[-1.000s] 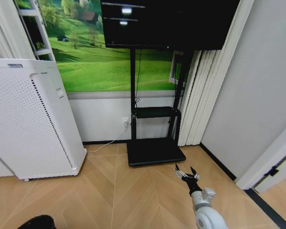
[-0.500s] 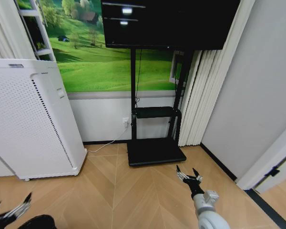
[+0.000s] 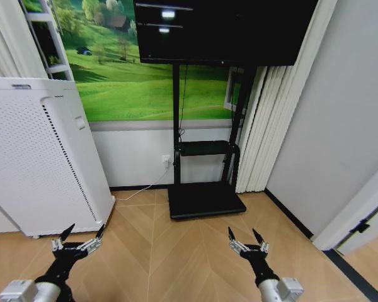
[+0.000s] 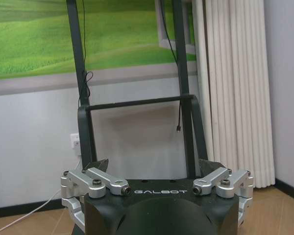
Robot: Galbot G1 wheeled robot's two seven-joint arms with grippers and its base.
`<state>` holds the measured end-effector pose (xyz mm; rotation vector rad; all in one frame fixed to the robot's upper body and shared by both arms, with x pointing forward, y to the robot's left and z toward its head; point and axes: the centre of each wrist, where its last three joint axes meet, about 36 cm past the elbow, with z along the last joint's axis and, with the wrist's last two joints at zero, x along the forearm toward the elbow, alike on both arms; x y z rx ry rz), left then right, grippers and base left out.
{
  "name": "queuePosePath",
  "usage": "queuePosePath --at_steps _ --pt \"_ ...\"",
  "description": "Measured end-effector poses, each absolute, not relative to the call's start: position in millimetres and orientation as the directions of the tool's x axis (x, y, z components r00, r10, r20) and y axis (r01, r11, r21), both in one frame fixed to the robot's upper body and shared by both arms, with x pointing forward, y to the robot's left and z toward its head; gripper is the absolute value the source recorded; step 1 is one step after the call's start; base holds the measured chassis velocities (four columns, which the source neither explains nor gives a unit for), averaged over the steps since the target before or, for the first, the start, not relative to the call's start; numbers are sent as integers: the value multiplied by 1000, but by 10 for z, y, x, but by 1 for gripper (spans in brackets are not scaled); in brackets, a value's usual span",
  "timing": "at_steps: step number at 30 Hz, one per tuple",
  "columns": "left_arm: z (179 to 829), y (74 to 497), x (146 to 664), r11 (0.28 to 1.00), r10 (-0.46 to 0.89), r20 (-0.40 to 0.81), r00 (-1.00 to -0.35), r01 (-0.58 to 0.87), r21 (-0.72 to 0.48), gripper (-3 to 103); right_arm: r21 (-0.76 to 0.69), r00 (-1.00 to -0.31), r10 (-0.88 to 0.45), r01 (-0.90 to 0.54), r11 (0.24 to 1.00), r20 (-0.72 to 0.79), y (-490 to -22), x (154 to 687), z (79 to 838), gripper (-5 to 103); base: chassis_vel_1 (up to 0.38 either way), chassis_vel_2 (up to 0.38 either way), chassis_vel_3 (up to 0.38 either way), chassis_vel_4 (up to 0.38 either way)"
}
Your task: Pick up the trash bin and place the garbage on the floor into it.
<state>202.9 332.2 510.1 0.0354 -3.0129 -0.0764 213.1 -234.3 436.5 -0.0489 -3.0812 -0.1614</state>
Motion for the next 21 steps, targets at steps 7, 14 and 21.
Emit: queuePosePath --at_steps 7,14,21 --pt "5085 3302 2026 999 -28 126 -992 -23 40 100 68 -999 29 31 997 29 -2330 2116 4387 100 0 0 0 0" --pt "5082 3305 2025 999 -30 127 -991 -25 39 100 61 -999 28 30 998 29 -2335 2120 4372 100 0 0 0 0" --pt "5078 3310 2025 999 -32 129 -991 -27 39 100 62 -999 28 30 998 29 -2337 2124 4368 100 0 0 0 0"
